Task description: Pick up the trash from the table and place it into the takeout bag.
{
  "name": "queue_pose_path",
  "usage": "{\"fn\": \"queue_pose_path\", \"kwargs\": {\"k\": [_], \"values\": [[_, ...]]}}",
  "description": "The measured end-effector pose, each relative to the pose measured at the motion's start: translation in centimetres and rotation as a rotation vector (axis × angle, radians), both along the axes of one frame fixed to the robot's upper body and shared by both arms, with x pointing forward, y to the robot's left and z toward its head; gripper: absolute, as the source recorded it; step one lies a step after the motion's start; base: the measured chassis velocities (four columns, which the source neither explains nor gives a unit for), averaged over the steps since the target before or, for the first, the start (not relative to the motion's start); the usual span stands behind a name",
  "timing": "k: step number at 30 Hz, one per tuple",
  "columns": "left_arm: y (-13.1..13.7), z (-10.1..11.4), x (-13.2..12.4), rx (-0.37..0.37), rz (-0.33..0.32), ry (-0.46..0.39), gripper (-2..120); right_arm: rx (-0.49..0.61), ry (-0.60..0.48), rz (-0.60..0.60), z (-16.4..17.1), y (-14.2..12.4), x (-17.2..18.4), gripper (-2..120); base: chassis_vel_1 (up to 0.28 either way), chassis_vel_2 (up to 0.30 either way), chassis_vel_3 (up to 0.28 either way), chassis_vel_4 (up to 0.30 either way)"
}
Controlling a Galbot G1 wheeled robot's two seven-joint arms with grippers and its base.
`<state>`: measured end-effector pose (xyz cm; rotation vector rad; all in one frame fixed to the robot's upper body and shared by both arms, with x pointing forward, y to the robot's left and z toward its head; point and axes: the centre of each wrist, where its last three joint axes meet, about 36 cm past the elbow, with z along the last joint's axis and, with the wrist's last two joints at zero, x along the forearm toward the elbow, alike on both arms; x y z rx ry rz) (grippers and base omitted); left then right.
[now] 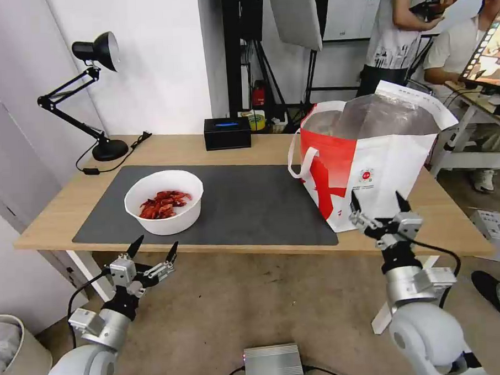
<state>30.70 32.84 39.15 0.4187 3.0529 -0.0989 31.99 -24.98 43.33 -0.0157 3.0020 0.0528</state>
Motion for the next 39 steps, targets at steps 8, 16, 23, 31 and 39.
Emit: {"fn": "queue_pose_path", "kwargs": {"k": [8, 16, 23, 31, 39], "values": [[0.1, 0.2, 0.1, -0.011, 0.01, -0.006, 100, -0.002, 0.068, 0.061, -1.0, 2.0, -2.1, 100, 0.0, 0.0, 0.0, 0.0], [0.3, 0.2, 0.2, -0.016, 0.02, -0.011, 100, 0.031, 0.084, 0.09, -1.3, 4.0, -4.4, 100, 0.0, 0.0, 0.0, 0.0], [0.4, 0.3, 0.4, -0.025, 0.029, -0.016, 100, -0.009, 0.071, 0.074, -2.1, 4.5, -5.1, 100, 0.0, 0.0, 0.0, 0.0], [0.7, 0.4, 0.4, -0.031, 0.037, -0.021, 100, -0.042, 0.097, 0.079, -2.9, 5.2, -6.5, 100, 0.0, 0.0, 0.0, 0.0], [0.7, 0.4, 0.5, -0.033, 0.038, -0.021, 100, -0.058, 0.116, 0.108, -3.8, 5.3, -6.5, 100, 0.0, 0.0, 0.0, 0.0]]}}
